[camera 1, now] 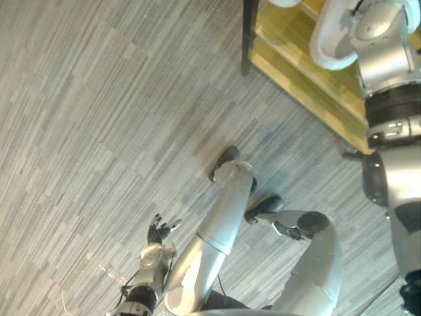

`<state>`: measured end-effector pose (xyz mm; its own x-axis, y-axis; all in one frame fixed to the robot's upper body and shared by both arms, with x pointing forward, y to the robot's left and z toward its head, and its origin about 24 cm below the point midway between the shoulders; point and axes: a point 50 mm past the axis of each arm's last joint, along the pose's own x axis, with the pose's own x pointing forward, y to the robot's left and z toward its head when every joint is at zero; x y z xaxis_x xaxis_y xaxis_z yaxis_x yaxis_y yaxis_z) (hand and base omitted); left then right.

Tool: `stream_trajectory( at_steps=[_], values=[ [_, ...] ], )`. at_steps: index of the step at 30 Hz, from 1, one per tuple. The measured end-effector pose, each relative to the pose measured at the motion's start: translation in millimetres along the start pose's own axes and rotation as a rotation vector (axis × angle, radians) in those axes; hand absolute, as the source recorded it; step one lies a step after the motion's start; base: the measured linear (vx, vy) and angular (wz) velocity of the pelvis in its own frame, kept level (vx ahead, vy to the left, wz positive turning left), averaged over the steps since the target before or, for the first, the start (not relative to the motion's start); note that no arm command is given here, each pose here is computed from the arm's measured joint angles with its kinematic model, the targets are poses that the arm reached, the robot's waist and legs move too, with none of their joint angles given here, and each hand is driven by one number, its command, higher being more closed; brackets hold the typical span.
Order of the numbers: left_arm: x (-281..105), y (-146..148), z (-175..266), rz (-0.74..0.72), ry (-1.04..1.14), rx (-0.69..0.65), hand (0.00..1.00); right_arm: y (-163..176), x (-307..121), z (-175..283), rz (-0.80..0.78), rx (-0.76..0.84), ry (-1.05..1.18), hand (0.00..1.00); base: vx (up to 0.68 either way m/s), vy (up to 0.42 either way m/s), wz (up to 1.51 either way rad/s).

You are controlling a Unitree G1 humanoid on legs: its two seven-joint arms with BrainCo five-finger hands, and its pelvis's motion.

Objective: Organize the slippers on the shoe rack

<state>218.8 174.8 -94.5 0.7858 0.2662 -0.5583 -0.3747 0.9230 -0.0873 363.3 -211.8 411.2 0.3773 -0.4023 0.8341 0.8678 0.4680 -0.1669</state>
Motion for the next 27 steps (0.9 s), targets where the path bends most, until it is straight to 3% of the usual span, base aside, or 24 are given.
stream_trajectory(
  at_steps=[27],
  values=[
    [0,2,4,0.007,-0.024,-0.042,0.0,17,-8,-2,0.156,0.015,-0.019,0.0,-0.02,0.072,-0.05]
  ],
)
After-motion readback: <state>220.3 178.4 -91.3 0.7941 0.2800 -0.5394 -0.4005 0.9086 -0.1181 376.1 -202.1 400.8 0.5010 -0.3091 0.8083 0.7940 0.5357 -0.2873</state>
